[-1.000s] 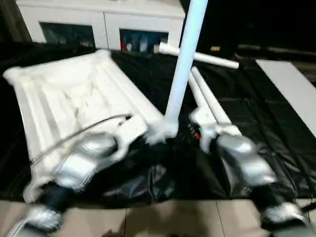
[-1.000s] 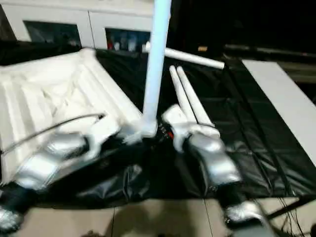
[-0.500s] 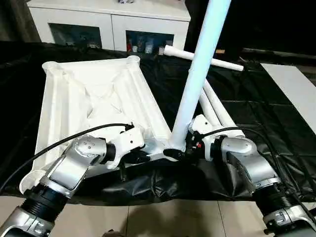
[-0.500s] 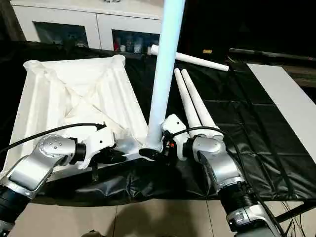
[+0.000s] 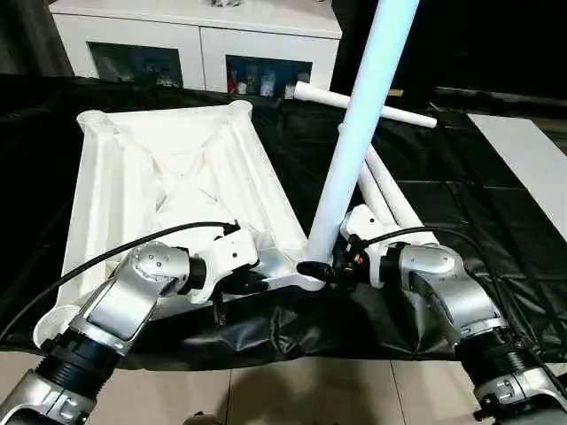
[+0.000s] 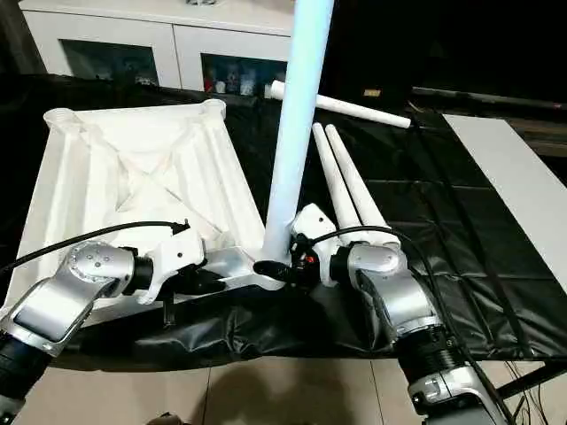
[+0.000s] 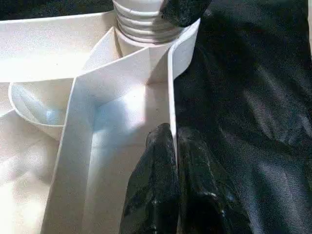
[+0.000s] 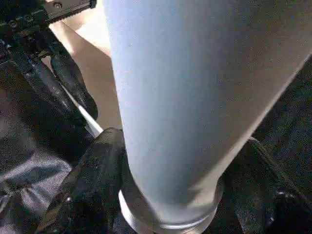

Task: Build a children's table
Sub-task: Rotate leg to tighten

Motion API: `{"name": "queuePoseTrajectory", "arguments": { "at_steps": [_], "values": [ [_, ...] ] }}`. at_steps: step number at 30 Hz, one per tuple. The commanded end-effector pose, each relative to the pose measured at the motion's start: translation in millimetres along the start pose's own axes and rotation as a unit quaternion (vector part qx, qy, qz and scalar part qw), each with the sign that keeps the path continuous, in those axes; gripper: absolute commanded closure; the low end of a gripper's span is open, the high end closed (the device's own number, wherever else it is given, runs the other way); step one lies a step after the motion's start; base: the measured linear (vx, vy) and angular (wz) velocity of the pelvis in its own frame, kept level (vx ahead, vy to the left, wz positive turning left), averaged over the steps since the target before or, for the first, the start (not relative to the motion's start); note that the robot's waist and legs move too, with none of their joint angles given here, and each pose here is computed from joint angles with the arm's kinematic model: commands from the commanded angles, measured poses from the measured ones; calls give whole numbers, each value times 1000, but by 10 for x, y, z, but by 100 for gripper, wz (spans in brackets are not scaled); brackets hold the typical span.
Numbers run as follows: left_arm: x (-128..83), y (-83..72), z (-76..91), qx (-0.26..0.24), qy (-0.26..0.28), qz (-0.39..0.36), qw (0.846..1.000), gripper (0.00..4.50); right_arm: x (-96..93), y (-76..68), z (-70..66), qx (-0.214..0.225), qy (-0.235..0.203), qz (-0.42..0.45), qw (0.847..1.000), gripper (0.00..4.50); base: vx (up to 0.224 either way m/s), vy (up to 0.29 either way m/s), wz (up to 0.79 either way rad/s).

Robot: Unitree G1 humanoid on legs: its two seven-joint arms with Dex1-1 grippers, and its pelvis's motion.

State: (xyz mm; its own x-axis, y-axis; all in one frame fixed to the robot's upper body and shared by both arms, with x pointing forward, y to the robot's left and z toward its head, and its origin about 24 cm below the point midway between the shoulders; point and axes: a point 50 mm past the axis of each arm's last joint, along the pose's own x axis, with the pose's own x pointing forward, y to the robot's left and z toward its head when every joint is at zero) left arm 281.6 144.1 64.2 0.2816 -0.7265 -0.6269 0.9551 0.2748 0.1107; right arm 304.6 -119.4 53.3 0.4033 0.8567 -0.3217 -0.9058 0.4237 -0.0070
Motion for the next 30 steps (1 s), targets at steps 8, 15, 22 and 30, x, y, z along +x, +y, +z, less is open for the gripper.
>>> {"name": "queuePoseTrajectory", "arguments": {
  "at_steps": [8,15,22,30],
  "values": [
    [246,155,76,-46,-7,110,993,450,372,35,-184,85,15,-133,987,194,0,0,0],
    [496,375,321,-159,-44,281,945,450,846,122,-162,231,4,-309,923,203,-61,20,-7],
    [518,454,454,-124,-60,316,939,450,1046,190,100,250,-66,-279,925,188,16,-14,-18],
    [392,469,276,-91,-33,295,951,450,822,23,205,181,-110,-280,936,127,0,0,0]
  ]
}}
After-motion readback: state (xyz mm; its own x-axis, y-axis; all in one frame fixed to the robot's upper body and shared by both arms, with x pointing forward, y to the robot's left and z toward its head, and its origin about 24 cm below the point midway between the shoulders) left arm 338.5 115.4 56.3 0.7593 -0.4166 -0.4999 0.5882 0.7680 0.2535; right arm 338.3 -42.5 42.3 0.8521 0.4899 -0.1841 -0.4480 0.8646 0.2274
